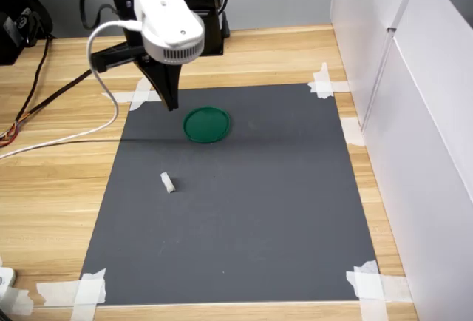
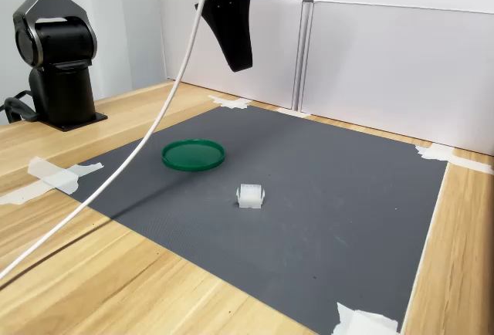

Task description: Grasp a white terminal and put it in the green lid.

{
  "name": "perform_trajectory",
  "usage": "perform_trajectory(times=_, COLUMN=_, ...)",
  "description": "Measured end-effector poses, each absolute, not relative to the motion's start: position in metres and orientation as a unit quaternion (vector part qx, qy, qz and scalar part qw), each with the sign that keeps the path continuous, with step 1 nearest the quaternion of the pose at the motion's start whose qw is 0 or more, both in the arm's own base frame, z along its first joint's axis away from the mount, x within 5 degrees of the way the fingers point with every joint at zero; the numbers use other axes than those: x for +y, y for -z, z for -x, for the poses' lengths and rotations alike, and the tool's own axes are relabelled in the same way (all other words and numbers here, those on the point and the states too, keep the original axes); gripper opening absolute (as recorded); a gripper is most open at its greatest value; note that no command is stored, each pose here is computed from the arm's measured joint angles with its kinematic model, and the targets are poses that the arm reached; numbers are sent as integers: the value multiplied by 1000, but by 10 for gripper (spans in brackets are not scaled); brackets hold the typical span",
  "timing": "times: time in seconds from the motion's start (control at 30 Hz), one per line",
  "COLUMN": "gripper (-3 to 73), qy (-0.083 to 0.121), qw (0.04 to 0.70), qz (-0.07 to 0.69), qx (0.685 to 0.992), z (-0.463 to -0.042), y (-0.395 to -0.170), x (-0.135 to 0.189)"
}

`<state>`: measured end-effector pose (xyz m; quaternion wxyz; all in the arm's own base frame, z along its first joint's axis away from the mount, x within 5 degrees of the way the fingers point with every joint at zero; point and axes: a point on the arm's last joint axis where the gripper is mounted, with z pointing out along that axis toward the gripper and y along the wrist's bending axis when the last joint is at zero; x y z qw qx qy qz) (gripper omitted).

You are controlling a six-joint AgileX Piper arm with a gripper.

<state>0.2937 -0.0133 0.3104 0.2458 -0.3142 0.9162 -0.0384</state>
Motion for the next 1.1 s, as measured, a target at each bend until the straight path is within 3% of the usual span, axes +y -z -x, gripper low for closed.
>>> perform_trajectory(times=0.13, gripper=-11, qy=39, qw=237, qz=324, qx=915, z=-297, y=-309, x=-16)
perform_trajectory(times=0.23, gripper=39, qy=36, qw=225, qz=329, qx=916, z=-297, y=-306, x=-17)
perform_trajectory(times=0.37, gripper=175, qy=37, qw=219, qz=337, qx=915, z=-298, y=-304, x=-17)
perform_trajectory(times=0.53, gripper=408, qy=45, qw=229, qz=336, qx=912, z=-300, y=-305, x=-18)
perform_trajectory(times=0.67, gripper=513, qy=56, qw=254, qz=333, qx=906, z=-305, y=-314, x=-18)
perform_trajectory(times=0.8, gripper=536, qy=66, qw=292, qz=325, qx=897, z=-311, y=-326, x=-18)
perform_trajectory(times=0.93, gripper=539, qy=64, qw=298, qz=323, qx=896, z=-312, y=-328, x=-17)
perform_trajectory(times=1.03, gripper=539, qy=51, qw=275, qz=327, qx=902, z=-311, y=-324, x=-17)
perform_trajectory(times=1.1, gripper=539, qy=31, qw=249, qz=327, qx=911, z=-312, y=-317, x=-16)
